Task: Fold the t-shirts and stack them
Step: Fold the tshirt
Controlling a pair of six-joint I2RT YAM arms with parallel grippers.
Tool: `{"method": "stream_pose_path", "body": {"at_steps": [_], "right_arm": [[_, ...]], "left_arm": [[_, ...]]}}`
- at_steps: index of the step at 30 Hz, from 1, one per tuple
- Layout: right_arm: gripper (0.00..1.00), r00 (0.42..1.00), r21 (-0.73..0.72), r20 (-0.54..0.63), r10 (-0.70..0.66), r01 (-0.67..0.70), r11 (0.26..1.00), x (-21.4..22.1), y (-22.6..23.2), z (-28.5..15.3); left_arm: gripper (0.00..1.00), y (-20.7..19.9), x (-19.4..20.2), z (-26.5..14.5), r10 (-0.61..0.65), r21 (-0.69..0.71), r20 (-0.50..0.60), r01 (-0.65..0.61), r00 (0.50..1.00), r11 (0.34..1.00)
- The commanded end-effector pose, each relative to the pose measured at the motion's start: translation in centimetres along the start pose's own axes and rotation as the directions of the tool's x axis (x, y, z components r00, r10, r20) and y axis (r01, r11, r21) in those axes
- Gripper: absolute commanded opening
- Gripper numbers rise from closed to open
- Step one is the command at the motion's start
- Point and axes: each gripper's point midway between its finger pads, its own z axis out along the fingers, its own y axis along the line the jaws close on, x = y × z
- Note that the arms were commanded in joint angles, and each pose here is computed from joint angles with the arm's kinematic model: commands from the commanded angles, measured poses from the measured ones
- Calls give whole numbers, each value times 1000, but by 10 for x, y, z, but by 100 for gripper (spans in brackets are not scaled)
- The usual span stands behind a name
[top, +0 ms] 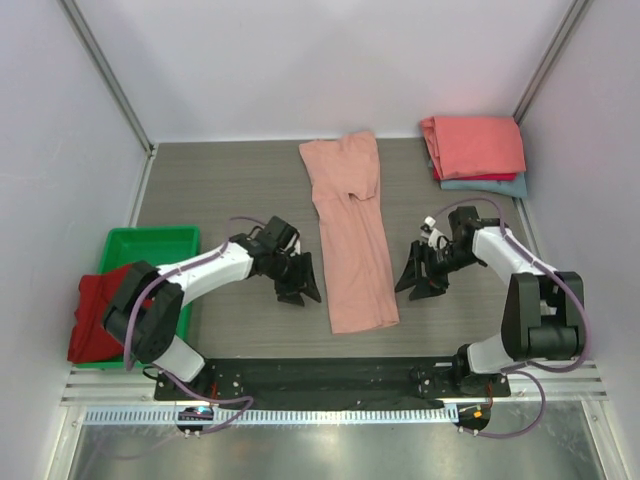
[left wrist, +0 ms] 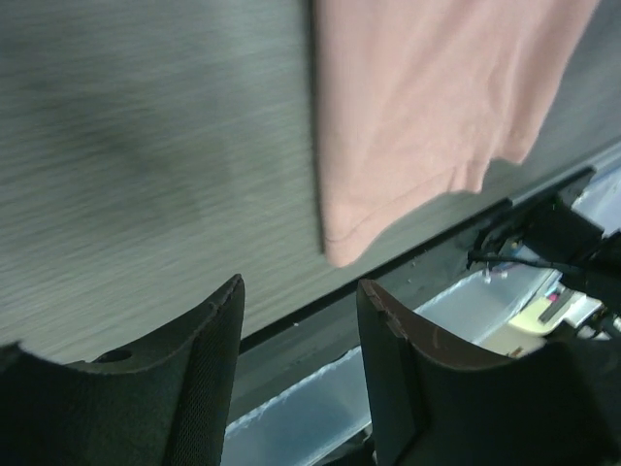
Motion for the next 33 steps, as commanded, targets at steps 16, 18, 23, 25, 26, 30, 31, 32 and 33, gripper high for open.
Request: {"method": "stream_pose_path", "body": {"at_steps": [16,18,23,25,26,30,31,32,33], "right_arm": [[57,971,109,-202,128,-107,988,33,-21,32],[56,971,112,-201,127,-106,988,34,-22,35],[53,968,135,-207,143,-117,984,41,-27,43],[52,967,136,-203,153,-127,982,39,-27,47],[52,966,137,-206,157,-130,982,39,-28,49],[51,968,137,-198,155,-129,982,37,-28,53],[51,967,139,-198,160,-134,981,38,-28,53],[51,966,142,-201,165,-138,980,40,-30,54],[51,965,145,-200,167,-139,980,41,-30,55]], "left_arm": [[51,-35,24,51,53,62,-96,-48,994,997],[50,-38,29,55,61,65,-114,-54,992,996],[47,-35,36,64,44,54,-149,-36,988,998],[47,-34,40,68,42,50,-169,-34,985,998],[46,-35,40,69,45,52,-173,-36,984,998],[43,-34,45,70,46,34,-182,-40,982,999],[42,-33,46,70,43,31,-182,-38,982,999],[41,-31,46,71,39,21,-184,-35,982,999],[39,-31,46,71,34,20,-184,-31,982,999]]}}
